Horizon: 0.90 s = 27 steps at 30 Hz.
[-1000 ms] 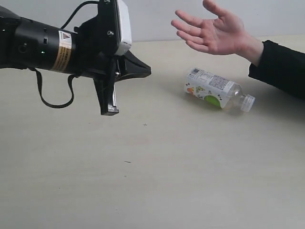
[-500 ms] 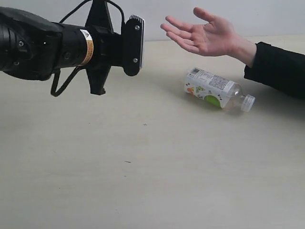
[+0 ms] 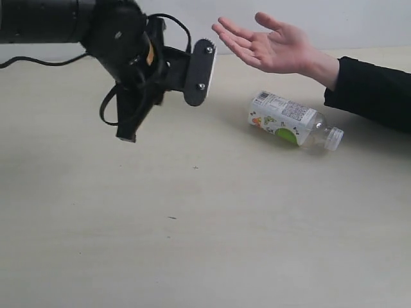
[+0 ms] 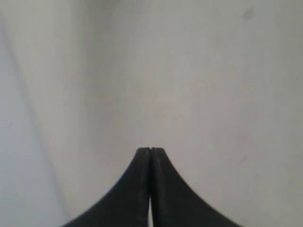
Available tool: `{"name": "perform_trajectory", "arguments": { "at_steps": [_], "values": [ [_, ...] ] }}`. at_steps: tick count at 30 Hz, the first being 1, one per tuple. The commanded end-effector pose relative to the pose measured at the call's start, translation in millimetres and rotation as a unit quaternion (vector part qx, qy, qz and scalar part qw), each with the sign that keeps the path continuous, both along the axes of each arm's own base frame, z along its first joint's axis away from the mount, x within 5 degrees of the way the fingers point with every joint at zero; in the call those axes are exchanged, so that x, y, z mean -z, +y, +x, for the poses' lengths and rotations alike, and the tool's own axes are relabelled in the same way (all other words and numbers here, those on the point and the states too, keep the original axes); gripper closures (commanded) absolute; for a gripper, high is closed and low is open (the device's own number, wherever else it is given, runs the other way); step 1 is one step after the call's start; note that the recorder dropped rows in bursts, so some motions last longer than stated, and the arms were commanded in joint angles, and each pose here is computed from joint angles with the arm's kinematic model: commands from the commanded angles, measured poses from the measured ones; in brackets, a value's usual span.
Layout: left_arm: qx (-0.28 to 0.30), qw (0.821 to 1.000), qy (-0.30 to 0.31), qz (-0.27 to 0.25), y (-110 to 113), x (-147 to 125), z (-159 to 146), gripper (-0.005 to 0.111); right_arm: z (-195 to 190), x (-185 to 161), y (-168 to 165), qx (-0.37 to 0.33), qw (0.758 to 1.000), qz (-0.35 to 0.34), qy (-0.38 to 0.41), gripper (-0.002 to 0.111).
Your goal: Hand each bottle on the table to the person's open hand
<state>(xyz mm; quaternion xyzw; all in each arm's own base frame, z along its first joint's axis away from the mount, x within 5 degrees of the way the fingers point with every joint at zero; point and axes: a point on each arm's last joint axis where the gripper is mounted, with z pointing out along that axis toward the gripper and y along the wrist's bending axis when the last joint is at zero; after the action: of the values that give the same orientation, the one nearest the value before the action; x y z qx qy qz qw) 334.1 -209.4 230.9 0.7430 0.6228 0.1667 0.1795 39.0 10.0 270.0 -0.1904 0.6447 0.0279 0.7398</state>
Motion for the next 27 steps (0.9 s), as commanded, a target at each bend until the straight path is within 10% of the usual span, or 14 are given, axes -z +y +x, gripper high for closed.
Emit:
{"name": "perform_trajectory", "arguments": {
  "at_steps": [1, 9, 27],
  "values": [
    [0.090, 0.989, 0.074, -0.096, -29.6, -11.1, -10.1, 0.107, -0.4, 0.5, 0.0, -0.001, 1.000, 0.000, -0.004, 0.108],
    [0.208, 0.953, 0.098, -0.197, -65.4, -5.3, -5.4, 0.107, -0.4, 0.5, 0.0, -0.001, 1.000, 0.000, -0.004, 0.108],
    [0.250, 0.953, 0.061, -0.160, -110.4, 23.5, 40.5, 0.107, -0.4, 0.5, 0.0, -0.001, 1.000, 0.000, -0.004, 0.108]
  ]
}}
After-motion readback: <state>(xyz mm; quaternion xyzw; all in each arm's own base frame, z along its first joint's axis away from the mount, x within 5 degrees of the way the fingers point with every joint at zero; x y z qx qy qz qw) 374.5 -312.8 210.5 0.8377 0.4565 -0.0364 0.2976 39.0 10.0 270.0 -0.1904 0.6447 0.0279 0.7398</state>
